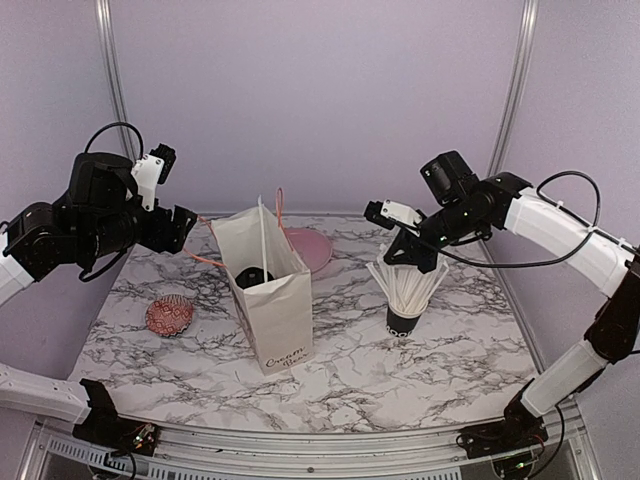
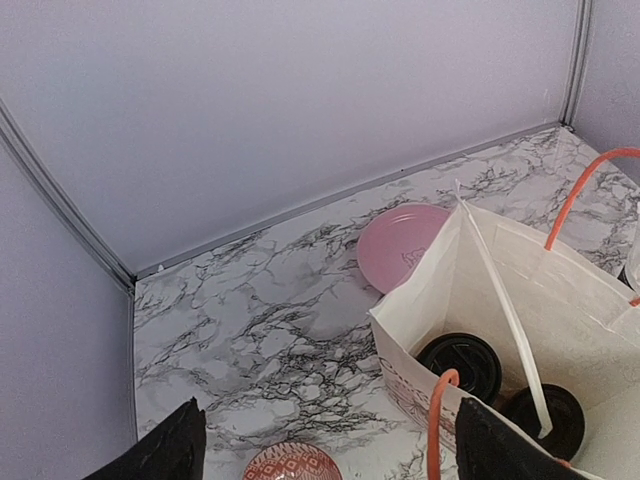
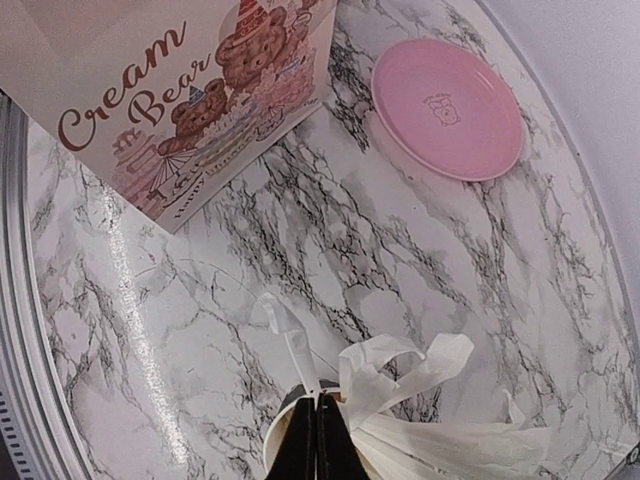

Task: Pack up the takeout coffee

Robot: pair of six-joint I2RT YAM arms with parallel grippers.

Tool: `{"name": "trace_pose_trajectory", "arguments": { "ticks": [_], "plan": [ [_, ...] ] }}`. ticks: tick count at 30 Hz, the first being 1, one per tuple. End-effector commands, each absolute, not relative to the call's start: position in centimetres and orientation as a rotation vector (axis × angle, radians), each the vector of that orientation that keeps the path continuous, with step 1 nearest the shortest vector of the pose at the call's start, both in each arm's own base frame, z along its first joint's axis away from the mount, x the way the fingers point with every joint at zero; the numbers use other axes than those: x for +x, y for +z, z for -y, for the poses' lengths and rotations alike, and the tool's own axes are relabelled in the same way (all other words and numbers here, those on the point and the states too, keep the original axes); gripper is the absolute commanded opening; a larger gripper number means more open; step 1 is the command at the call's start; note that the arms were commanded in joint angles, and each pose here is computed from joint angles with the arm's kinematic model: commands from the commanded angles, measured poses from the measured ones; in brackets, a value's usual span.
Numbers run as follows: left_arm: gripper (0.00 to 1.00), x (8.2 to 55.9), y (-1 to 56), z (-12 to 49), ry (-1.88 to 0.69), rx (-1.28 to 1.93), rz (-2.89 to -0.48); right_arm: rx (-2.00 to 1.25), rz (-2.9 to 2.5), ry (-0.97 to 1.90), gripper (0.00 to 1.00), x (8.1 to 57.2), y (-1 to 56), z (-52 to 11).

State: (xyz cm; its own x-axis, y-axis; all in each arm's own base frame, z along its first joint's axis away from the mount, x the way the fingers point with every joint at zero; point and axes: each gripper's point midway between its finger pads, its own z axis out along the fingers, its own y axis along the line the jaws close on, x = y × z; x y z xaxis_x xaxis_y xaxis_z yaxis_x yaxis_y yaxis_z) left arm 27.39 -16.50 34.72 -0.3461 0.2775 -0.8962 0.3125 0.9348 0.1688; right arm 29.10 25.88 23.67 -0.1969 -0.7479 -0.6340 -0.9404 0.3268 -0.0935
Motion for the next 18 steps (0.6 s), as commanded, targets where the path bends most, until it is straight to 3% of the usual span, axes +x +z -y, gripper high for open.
{"name": "trace_pose_trajectory", "arguments": {
  "ticks": [1, 5, 12, 18],
  "plan": [
    [0.87, 27.4, 35.3, 16.4, -0.059, 0.401, -1.928, -1.473, -1.990, 0.426, 0.00, 28.7, 25.4, -25.5],
    [0.87, 27.4, 36.1, 16.6, -0.076, 0.400, -1.917, -1.539, -1.888, 0.550, 0.00, 25.8, 29.6, -25.8],
    [0.87, 27.4, 38.4, 17.0, -0.115, 0.388, -1.894, -1.615, -1.421, 0.782, 0.00, 18.0, 42.5, -26.0],
    [0.87, 27.4, 39.8, 17.1, -0.146, 0.365, -1.880, -1.640, -1.156, 0.950, 0.00, 15.1, 48.4, -27.1]
  ]
}}
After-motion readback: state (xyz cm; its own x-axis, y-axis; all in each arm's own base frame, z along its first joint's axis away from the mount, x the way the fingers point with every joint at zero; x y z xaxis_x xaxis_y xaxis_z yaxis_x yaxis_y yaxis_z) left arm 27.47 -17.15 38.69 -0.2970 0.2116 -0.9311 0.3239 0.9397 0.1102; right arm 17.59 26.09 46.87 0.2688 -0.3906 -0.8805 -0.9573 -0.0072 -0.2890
